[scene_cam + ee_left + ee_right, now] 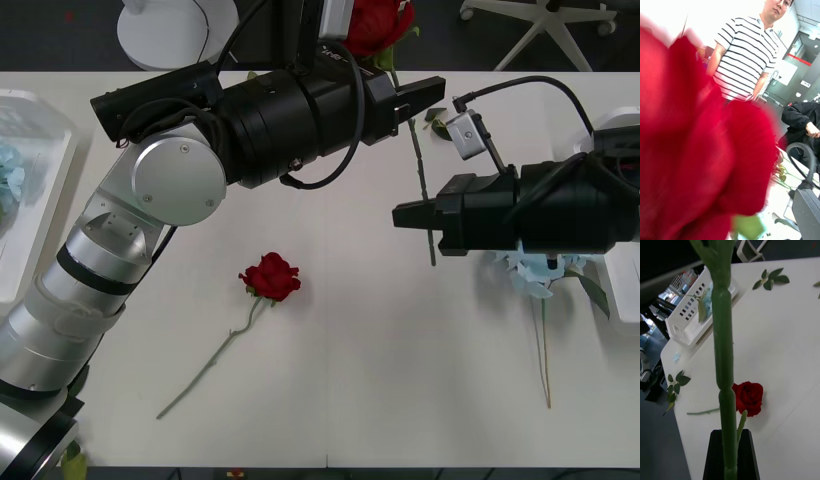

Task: Place the red flowers into the right box and the blue flowers into the left box. If a person shows an open palm, hand one flower to the person first, then continue sorting.

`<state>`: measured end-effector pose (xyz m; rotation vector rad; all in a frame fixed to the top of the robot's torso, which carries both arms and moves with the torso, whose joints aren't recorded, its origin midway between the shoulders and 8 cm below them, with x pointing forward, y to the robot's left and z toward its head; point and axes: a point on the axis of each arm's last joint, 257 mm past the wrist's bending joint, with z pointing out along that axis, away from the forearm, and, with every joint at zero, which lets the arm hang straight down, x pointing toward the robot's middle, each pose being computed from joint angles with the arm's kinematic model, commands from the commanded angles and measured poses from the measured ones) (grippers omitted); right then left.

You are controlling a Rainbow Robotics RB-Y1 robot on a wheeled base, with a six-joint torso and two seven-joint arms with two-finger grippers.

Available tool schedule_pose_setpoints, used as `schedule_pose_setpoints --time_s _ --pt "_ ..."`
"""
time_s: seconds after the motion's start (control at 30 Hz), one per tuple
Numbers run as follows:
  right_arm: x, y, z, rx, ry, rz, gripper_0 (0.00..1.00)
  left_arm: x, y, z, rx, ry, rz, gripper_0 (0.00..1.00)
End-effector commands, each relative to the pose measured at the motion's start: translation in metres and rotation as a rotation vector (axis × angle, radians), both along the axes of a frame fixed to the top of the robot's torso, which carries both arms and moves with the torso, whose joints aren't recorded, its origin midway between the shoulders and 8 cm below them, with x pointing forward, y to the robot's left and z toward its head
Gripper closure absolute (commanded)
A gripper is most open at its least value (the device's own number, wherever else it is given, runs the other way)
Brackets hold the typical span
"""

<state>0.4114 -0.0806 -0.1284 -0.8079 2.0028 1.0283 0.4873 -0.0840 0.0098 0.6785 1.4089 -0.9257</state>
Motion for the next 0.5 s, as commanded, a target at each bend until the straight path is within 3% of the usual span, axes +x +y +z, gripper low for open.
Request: schedule_pose_setpoints --time_s 0.03,0.13,0.27,0.5 --pt "0.022 -0.049 0.022 -0.124 -0.014 -0.079 1.00 -0.017 -0.013 0.044 -0.092 -0.032 -0.038 0.00" --pt "0.027 -0.076 0.018 -0.181 0.035 -0.137 1.00 -0.013 -0.002 0.066 -0.166 -0.074 -0.009 0.00" --pt "0.041 -0.130 0.015 -0.266 0.097 -0.251 1.00 -0.012 0.018 0.088 -0.237 -0.043 -0.024 0.00" --pt "0.058 -0.246 0.021 -0.482 0.126 -0.452 1.00 -0.007 0.096 0.053 0.026 0.120 -0.064 0.00"
